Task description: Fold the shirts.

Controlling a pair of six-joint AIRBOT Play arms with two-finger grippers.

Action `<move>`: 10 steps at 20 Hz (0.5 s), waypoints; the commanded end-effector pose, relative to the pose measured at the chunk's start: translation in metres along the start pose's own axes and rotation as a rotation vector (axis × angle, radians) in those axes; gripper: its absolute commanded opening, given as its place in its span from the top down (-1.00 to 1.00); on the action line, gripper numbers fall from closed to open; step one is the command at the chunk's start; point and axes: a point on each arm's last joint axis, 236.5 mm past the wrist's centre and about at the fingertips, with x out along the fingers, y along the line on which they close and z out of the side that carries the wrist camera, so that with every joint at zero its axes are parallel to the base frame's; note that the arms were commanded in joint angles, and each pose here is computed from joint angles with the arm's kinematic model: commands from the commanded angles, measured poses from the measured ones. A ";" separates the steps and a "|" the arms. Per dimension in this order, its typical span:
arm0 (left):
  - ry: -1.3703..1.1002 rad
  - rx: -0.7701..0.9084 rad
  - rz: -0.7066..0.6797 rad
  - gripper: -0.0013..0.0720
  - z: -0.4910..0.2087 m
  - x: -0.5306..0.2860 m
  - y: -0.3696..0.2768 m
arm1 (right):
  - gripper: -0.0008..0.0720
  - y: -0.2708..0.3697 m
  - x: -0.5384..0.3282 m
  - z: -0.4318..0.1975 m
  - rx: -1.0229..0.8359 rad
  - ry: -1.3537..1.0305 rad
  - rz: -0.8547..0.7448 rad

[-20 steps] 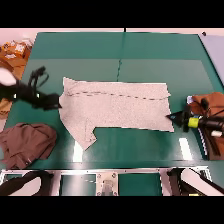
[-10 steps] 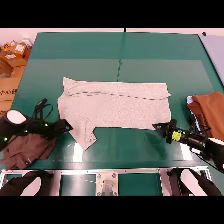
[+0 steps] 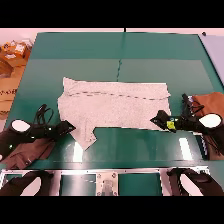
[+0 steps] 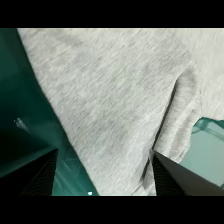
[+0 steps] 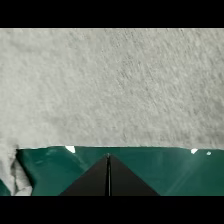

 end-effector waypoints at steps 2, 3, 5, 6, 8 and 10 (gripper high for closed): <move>-0.020 -0.034 -0.078 -0.72 0.009 0.013 -0.010 | 0.94 -0.046 -0.019 0.000 0.080 -0.046 -0.284; -0.020 -0.014 -0.103 -0.12 0.010 0.016 -0.015 | 0.75 -0.054 -0.019 -0.004 0.107 -0.048 -0.295; -0.025 0.019 -0.133 0.40 0.012 0.018 -0.020 | -0.32 -0.069 -0.011 -0.017 0.152 -0.011 -0.313; -0.032 0.015 -0.130 0.40 0.014 0.019 -0.019 | -0.51 -0.075 -0.006 -0.022 0.160 -0.005 -0.319; -0.059 0.014 -0.118 0.89 0.021 0.019 -0.016 | -0.51 -0.078 0.002 -0.011 0.176 -0.064 -0.298; -0.071 0.021 -0.114 0.91 0.024 0.019 -0.015 | -0.51 -0.076 0.006 0.003 0.196 -0.126 -0.273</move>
